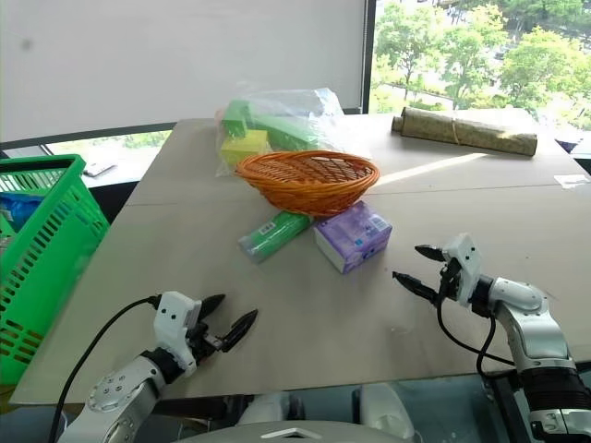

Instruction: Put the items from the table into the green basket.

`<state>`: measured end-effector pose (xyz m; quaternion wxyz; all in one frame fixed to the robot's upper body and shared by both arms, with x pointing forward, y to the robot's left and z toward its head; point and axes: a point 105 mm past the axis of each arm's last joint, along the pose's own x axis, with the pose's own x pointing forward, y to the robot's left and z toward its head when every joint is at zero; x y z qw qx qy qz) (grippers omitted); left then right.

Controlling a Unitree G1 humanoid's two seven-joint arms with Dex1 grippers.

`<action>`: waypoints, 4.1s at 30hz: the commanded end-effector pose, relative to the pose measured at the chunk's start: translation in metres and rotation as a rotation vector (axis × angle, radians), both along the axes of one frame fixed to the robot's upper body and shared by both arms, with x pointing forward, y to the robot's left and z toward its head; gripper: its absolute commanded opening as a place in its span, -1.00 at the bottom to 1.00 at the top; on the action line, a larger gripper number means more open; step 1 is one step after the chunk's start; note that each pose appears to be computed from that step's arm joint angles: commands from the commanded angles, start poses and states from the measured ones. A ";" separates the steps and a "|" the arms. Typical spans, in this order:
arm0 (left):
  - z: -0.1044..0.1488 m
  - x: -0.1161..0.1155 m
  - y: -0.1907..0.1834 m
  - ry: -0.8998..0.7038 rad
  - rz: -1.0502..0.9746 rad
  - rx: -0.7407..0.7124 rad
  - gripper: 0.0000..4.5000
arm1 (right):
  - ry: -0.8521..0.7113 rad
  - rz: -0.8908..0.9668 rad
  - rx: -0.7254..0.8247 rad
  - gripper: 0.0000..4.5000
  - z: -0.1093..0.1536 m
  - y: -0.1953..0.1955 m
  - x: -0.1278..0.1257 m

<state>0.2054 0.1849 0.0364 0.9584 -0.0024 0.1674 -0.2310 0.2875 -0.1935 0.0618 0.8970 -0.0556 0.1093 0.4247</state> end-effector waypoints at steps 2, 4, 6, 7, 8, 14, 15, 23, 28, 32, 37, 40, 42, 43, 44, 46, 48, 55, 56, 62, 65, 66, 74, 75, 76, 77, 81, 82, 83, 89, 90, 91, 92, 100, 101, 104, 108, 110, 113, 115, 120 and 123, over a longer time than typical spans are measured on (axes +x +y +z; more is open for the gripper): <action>0.012 0.007 0.002 -0.072 0.007 0.011 0.99 | -0.055 0.007 0.005 1.00 0.015 -0.003 0.004; 0.013 0.008 0.003 -0.080 0.013 0.013 0.99 | -0.057 0.006 0.005 1.00 0.016 -0.004 0.004; 0.013 0.008 0.002 -0.082 0.009 0.006 0.99 | -0.054 0.006 0.002 1.00 0.016 -0.005 0.004; 0.014 0.008 0.002 -0.084 0.008 0.004 0.99 | -0.053 0.006 0.000 1.00 0.016 -0.005 0.004; 0.014 0.008 0.002 -0.086 0.006 0.004 0.99 | -0.052 0.006 -0.001 1.00 0.016 -0.005 0.003; 0.017 0.008 -0.001 -0.103 -0.003 -0.017 0.99 | -0.045 0.002 -0.001 1.00 0.017 -0.007 0.004; 0.017 0.007 -0.001 -0.104 -0.003 -0.017 0.99 | -0.045 0.004 -0.003 1.00 0.018 -0.007 0.004; 0.023 0.006 0.001 -0.140 -0.011 -0.010 0.99 | -0.049 0.019 0.008 1.00 0.028 -0.002 0.008; 0.067 -0.006 -0.001 -0.299 -0.108 -0.165 0.99 | -0.169 0.025 -0.028 1.00 0.071 0.015 0.033; 0.081 -0.008 0.006 -0.339 -0.134 -0.154 0.99 | -0.252 0.152 -0.051 1.00 0.111 0.046 0.046; 0.096 -0.006 -0.002 -0.382 -0.209 -0.129 0.99 | -0.318 0.343 -0.089 1.00 0.144 0.096 0.056; 0.107 0.000 -0.007 -0.426 -0.210 -0.133 0.99 | -0.304 0.418 -0.086 1.00 0.149 0.121 0.062; 0.113 0.002 -0.010 -0.443 -0.211 -0.136 0.99 | -0.299 0.404 -0.096 1.00 0.148 0.132 0.074; 0.115 0.002 -0.012 -0.448 -0.213 -0.139 0.99 | -0.287 0.403 -0.130 1.00 0.143 0.135 0.079; 0.118 0.002 -0.014 -0.452 -0.214 -0.148 0.99 | -0.254 0.416 -0.177 1.00 0.134 0.135 0.082; 0.119 0.002 -0.018 -0.446 -0.218 -0.158 0.99 | -0.211 0.454 -0.253 1.00 0.121 0.133 0.085; 0.117 0.001 -0.020 -0.437 -0.221 -0.153 1.00 | -0.224 0.468 -0.275 0.62 0.121 0.132 0.087; 0.118 0.005 -0.021 -0.454 -0.181 -0.169 1.00 | -0.256 0.487 -0.273 -0.69 0.126 0.131 0.086; 0.118 0.006 -0.023 -0.451 -0.187 -0.169 1.00 | -0.266 0.477 -0.258 -0.77 0.130 0.132 0.086; 0.124 0.018 -0.030 -0.465 -0.211 -0.177 1.00 | -0.440 0.193 -0.396 -0.78 0.154 0.081 0.114; 0.125 0.023 -0.031 -0.462 -0.222 -0.167 1.00 | -0.463 0.077 -0.477 -0.78 0.163 0.050 0.124; 0.124 0.024 -0.030 -0.459 -0.223 -0.164 1.00 | -0.464 0.058 -0.499 -0.78 0.163 0.044 0.126; 0.095 0.069 -0.025 -0.322 -0.148 0.027 1.00 | -0.359 -0.031 -0.713 0.40 0.134 -0.021 0.128; 0.089 0.074 -0.023 -0.302 -0.142 0.065 1.00 | -0.353 -0.050 -0.707 0.63 0.136 -0.024 0.126; 0.082 0.083 -0.017 -0.286 -0.117 0.145 1.00 | -0.335 -0.015 -0.664 0.82 0.140 -0.019 0.117; 0.077 0.092 -0.010 -0.269 -0.085 0.188 1.00 | -0.316 0.012 -0.580 0.82 0.146 -0.010 0.105; 0.066 0.116 0.001 -0.205 -0.070 0.256 1.00 | -0.265 0.145 -0.263 0.82 0.159 0.031 0.057; 0.062 0.122 0.003 -0.183 -0.083 0.275 1.00 | -0.228 0.170 -0.192 0.82 0.156 0.037 0.044; 0.060 0.127 0.003 -0.166 -0.104 0.296 1.00 | -0.195 0.195 -0.136 0.82 0.152 0.043 0.031; 0.037 0.142 -0.004 -0.008 -0.219 0.334 1.00 | -0.089 0.264 0.108 0.82 0.138 0.071 -0.028; 0.033 0.142 -0.002 0.019 -0.229 0.350 1.00 | -0.079 0.268 0.116 0.82 0.135 0.076 -0.034; 0.029 0.141 -0.003 0.047 -0.248 0.349 1.00 | -0.078 0.269 0.134 0.82 0.135 0.080 -0.040; 0.026 0.139 -0.004 0.077 -0.268 0.347 0.89 | -0.078 0.264 0.146 0.84 0.136 0.083 -0.043; 0.023 0.142 -0.004 0.093 -0.251 0.348 -0.04 | -0.106 0.212 0.148 0.85 0.144 0.083 -0.040; 0.028 0.146 -0.004 0.070 -0.229 0.339 -0.05 | -0.110 0.221 0.150 0.85 0.146 0.084 -0.040; 0.056 0.160 0.003 -0.056 -0.132 0.346 -0.05 | -0.122 0.262 0.154 0.85 0.152 0.089 -0.039; 0.157 0.182 0.044 -0.421 0.143 0.381 -0.05 | -0.151 0.356 0.215 0.85 0.167 0.099 -0.037; 0.212 0.176 0.085 -0.547 0.322 0.419 -0.05 | -0.194 0.402 0.260 0.85 0.178 0.108 -0.031; 0.259 0.147 0.142 -0.608 0.518 0.512 -0.05 | -0.245 0.406 0.280 0.85 0.187 0.118 -0.013; 0.280 0.120 0.175 -0.613 0.610 0.592 -0.05 | -0.264 0.451 0.304 0.85 0.195 0.125 -0.009; 0.285 0.060 0.238 -0.498 0.824 0.640 -0.05 | -0.281 0.675 0.401 0.85 0.213 0.147 -0.025; 0.270 0.030 0.268 -0.399 0.973 0.670 -0.05 | -0.268 0.747 0.410 0.85 0.217 0.155 -0.030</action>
